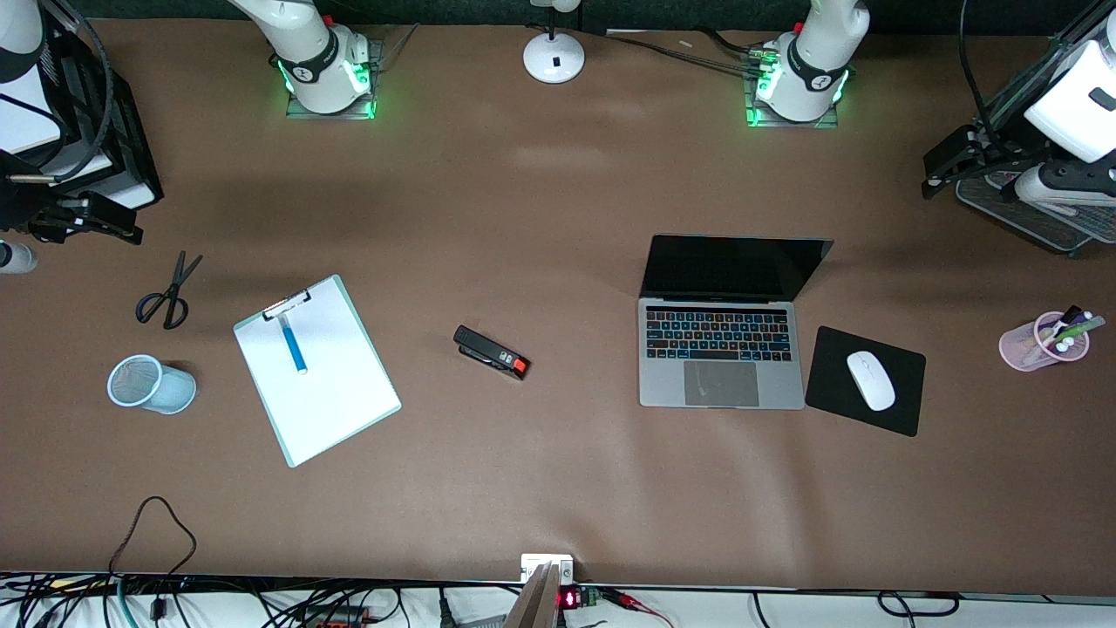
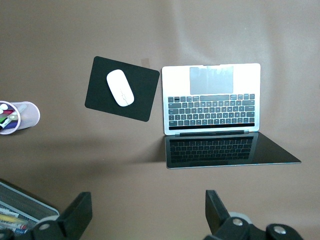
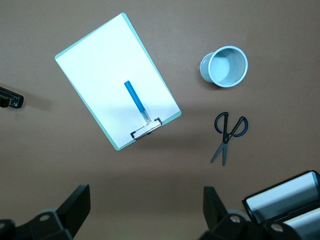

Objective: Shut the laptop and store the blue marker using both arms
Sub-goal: 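Reach the right gripper to the marker while the left gripper reaches the laptop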

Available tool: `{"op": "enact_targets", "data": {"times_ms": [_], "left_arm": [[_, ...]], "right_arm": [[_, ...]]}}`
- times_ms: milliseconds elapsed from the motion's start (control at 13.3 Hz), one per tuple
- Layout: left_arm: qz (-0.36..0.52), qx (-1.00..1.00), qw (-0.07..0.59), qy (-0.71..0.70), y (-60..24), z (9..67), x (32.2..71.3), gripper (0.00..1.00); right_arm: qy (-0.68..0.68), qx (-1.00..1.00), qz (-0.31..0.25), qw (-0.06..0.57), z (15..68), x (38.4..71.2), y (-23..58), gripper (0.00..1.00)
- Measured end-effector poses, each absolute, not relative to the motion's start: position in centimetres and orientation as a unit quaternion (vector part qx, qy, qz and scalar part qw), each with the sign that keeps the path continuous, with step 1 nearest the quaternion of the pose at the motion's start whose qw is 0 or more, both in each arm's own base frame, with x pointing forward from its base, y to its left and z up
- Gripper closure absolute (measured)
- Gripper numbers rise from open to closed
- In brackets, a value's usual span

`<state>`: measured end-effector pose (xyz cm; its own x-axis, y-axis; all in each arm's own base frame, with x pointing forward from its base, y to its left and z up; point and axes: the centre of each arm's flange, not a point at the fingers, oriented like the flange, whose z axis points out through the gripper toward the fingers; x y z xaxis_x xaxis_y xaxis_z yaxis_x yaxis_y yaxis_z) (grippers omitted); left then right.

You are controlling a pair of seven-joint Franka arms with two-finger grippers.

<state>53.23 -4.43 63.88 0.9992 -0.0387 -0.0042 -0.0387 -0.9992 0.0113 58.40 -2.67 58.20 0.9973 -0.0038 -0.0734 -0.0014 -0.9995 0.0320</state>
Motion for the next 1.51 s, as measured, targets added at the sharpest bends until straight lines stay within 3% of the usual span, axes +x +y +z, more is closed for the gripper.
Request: {"op": "enact_targets", "data": {"times_ms": [753, 1505], "left_arm": [[-0.041, 0.999, 0.005, -0.023, -4.8, 60.8, 53.5, 0.0], [-0.148, 0.987, -0.036, 0.044, -13.2, 50.7, 50.5, 0.0]], "right_arm": [[0.0, 0.999, -0.039, 0.018, 55.8, 59.8, -2.5, 0.0], [0.098, 0.993, -0.049, 0.031, 37.7, 67.5, 2.1, 0.0]]}}
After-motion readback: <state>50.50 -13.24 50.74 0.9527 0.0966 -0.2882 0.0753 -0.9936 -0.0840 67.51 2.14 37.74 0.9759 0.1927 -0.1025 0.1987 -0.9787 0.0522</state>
